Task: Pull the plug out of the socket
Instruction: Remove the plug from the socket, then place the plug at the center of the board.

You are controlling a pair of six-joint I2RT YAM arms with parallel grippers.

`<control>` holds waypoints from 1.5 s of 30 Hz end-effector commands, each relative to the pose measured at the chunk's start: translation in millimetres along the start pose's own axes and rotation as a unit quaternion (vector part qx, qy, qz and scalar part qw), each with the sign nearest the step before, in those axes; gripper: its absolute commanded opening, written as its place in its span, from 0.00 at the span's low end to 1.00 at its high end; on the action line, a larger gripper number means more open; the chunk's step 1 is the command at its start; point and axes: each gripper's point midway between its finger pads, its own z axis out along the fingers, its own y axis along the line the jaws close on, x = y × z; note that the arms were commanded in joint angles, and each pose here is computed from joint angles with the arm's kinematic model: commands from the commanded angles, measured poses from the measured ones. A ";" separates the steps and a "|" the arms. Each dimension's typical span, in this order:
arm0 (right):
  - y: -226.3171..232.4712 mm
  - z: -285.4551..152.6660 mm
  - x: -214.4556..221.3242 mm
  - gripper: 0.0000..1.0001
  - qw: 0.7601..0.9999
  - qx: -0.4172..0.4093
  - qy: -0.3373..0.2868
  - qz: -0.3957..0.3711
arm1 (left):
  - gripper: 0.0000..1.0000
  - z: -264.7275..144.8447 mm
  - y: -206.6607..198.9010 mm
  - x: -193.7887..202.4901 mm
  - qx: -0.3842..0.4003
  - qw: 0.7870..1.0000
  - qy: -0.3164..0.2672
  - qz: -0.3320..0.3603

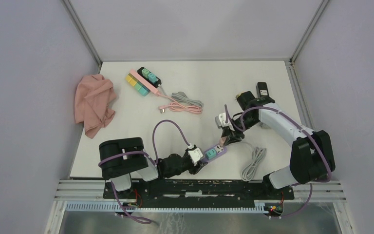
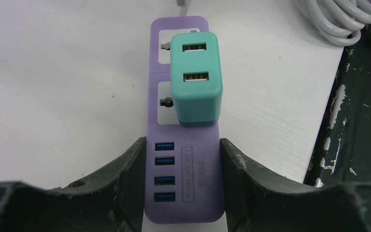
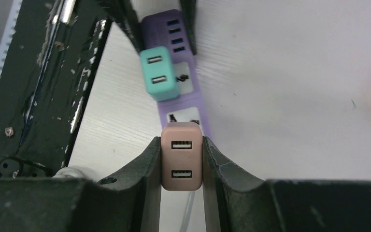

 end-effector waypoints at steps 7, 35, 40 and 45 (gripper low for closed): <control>-108.5 -78.6 26.3 0.04 0.904 0.266 -0.080 0.325 | 0.03 -1.4 6.2 1.8 -0.019 1.000 -0.003 -0.025; -132.1 -169.5 185.9 0.61 0.671 0.417 -0.054 0.611 | 0.03 -5.4 7.7 -0.3 -0.021 0.999 -0.015 -0.030; -127.3 -184.8 158.9 0.67 0.707 0.427 -0.055 0.561 | 0.03 -5.1 6.6 -0.2 -0.018 0.999 -0.015 -0.030; -121.1 -195.0 103.6 0.66 0.762 0.427 -0.108 0.474 | 0.03 -5.2 5.7 -0.2 -0.016 0.999 -0.015 -0.030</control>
